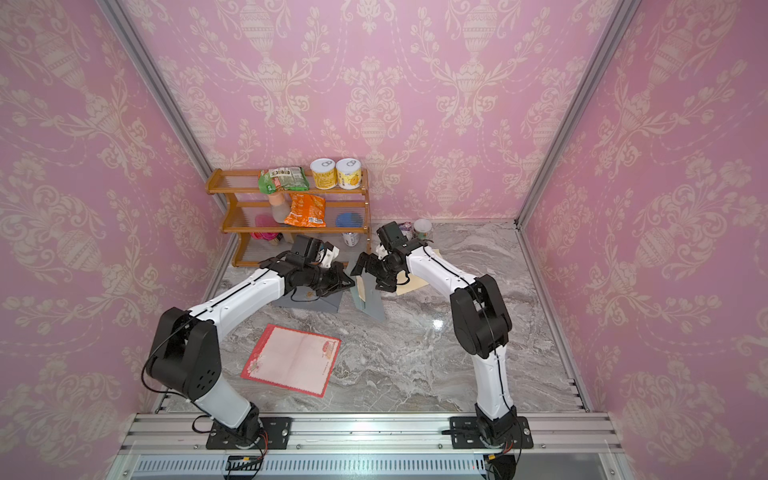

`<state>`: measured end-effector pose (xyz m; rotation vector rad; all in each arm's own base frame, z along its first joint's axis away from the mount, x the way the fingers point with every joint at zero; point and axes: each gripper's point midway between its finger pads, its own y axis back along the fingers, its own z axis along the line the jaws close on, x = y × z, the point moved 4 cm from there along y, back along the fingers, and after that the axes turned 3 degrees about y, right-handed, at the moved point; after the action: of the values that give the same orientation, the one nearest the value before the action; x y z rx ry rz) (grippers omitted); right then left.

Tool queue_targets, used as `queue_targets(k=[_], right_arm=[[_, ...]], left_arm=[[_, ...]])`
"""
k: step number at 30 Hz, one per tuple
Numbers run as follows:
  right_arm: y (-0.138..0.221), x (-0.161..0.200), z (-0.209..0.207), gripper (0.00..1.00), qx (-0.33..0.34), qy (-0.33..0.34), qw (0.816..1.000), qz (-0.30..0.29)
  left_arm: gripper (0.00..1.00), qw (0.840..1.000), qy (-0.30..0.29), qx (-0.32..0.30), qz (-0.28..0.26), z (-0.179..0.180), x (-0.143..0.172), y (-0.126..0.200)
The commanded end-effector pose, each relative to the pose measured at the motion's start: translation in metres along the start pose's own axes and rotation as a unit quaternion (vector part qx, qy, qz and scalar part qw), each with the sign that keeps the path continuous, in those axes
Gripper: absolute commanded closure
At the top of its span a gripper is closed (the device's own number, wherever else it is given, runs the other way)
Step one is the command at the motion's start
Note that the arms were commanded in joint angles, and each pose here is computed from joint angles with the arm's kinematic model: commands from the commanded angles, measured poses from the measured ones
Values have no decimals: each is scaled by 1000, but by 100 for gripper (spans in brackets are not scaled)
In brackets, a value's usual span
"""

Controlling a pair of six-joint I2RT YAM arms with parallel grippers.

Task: Fold the letter paper in half and place it into the envelope
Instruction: Place the letter paper in the envelope.

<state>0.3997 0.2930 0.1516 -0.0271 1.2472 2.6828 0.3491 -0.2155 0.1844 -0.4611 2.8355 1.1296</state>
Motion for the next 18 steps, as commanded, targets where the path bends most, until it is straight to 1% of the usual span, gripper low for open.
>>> queue_targets(k=[1, 7, 14, 18], right_arm=[[-20, 6, -14, 0, 11, -7, 1000, 23], [-31, 11, -38, 0, 43, -14, 998, 33], [-37, 22, -62, 0, 81, -9, 995, 52], [-33, 26, -67, 0, 95, -2, 994, 57]], left_arm=[[100, 998, -36, 47, 4, -19, 2, 6], [100, 998, -33, 56, 3, -21, 1, 6], [100, 999, -33, 40, 5, -13, 4, 5], [100, 999, -29, 30, 4, -6, 6, 2]])
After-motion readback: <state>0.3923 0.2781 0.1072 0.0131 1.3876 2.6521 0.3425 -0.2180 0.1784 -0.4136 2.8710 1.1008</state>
